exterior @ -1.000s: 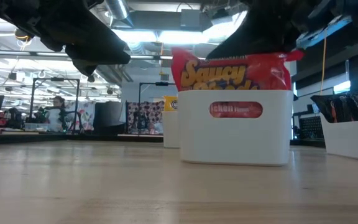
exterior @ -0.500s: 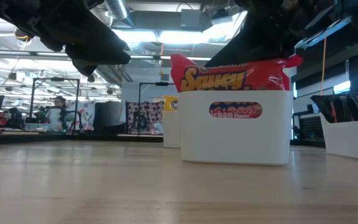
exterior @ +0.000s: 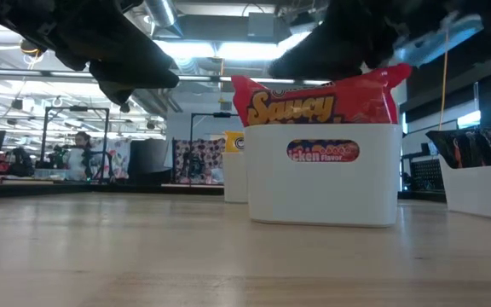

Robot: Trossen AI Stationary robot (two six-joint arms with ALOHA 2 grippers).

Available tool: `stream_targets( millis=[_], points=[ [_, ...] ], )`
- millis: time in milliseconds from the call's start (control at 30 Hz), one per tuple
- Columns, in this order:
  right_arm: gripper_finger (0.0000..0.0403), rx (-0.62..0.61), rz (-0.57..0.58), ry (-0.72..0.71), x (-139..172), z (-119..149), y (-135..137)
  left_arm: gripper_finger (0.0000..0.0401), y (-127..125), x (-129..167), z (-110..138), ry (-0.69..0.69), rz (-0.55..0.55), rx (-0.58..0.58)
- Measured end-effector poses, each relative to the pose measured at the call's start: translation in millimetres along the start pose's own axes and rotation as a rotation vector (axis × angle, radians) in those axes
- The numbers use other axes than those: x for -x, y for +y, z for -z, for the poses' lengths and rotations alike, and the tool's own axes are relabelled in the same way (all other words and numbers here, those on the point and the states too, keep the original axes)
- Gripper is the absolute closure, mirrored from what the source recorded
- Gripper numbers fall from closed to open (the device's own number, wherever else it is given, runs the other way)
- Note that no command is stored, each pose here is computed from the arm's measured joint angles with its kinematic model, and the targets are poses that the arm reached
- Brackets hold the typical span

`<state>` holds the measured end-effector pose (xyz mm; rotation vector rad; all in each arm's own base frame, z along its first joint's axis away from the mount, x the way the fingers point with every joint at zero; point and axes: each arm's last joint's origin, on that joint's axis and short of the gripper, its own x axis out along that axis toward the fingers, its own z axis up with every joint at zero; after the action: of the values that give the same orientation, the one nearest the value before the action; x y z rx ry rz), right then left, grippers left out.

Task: Sort Maruchan noodles
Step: Put the orange noodle pack into bottom white bin

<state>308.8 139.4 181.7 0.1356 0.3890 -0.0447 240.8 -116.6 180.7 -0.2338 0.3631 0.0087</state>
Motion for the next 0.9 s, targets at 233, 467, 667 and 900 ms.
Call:
stream_targets(
  millis=[233,467,667,900],
  points=[
    [0.0396,-0.026,0.061,-0.078,14,31,-7,0.0277,0,0,0,0.0,0.0,0.001],
    [0.0396,-0.072,0.063,-0.127,27,56,-24,0.0277,0,0,0,0.0,0.0,0.006],
    [0.0396,-0.055,0.083,-0.106,29,62,-27,0.0277,0,0,0,-0.002,0.001,0.023],
    [0.0396,-0.036,0.072,-0.068,28,65,-28,0.0277,0,0,0,-0.003,0.001,0.023]
  ],
)
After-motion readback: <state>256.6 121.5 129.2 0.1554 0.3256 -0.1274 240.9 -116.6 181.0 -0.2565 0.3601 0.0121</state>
